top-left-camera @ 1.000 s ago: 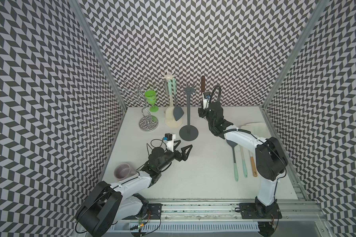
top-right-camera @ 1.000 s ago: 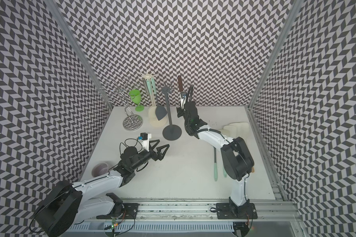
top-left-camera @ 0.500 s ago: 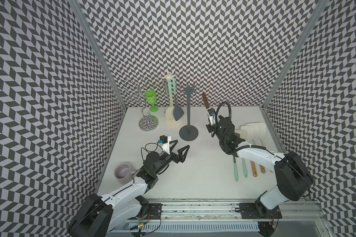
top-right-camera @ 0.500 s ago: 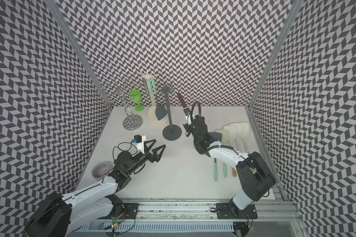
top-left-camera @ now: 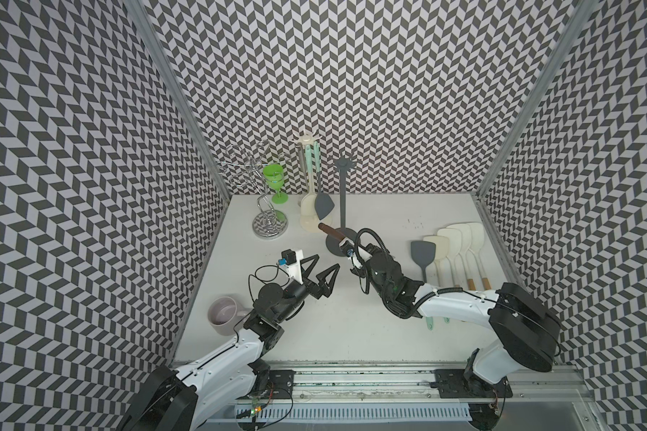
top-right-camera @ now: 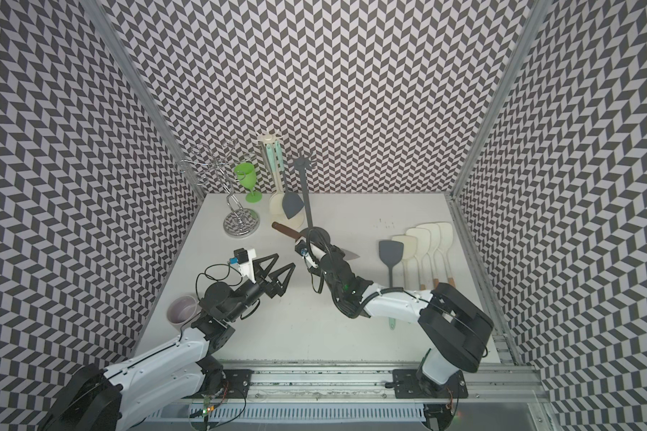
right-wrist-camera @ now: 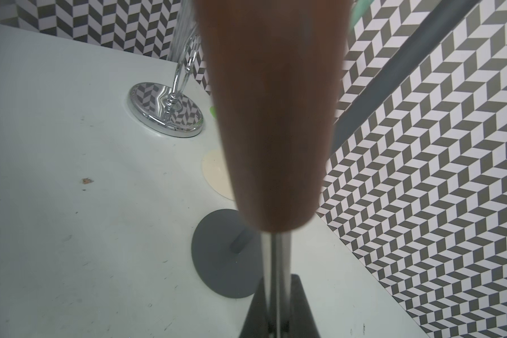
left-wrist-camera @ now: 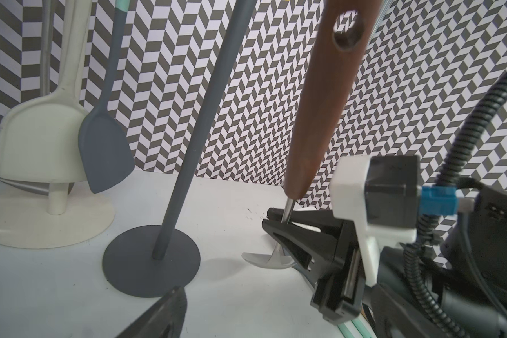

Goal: Take the spatula off the kitchen utensil rack
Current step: Place the spatula at the center of the board.

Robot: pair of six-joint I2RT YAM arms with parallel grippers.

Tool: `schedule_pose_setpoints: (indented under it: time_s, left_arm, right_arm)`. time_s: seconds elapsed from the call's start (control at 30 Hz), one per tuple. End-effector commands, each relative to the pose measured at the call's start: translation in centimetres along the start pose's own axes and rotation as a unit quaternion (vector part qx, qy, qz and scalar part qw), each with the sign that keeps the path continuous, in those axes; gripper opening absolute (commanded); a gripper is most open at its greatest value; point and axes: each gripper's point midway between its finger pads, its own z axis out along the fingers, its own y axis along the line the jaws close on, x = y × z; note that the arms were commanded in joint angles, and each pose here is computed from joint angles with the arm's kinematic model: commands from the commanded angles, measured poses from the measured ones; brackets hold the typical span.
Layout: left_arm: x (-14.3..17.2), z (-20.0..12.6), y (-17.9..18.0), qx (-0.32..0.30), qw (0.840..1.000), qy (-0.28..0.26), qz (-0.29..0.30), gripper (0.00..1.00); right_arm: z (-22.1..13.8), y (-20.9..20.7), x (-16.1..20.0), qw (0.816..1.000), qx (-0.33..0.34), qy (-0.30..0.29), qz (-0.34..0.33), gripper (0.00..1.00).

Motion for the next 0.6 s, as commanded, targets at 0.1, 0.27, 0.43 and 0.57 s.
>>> schedule_pose_setpoints:
  time_s: [0.1, 0.27, 0.43, 0.57]
  left_arm:
    - [-1.0, -0.7, -0.8, 0.036, 0.999, -0.023, -0.025, 1.00]
    - [-1.5, -1.7, -0.3, 0.046, 0.997, -0.040, -0.048, 0.93]
    - [-1.9, -2.3, 0.4, 0.043, 0.996, -0.052, -0.061, 0.86]
    - [-1.8, -2.4, 0.8, 0.037, 0.996, -0.051, -0.064, 0.76]
  right_arm:
    - [-1.7, 0.7, -1.3, 0.999, 0.018, -0.030, -0.003, 0.00]
    - [-2.5, 2.3, -0.3, 1.000, 0.002, -0.022, -0.008, 0.00]
    - [-2.9, 3.9, 0.5, 1.000, -0.011, -0.013, -0.024, 0.00]
    - [-3.3, 4.8, 0.6, 0.999, -0.020, -0.015, -0.030, 0.00]
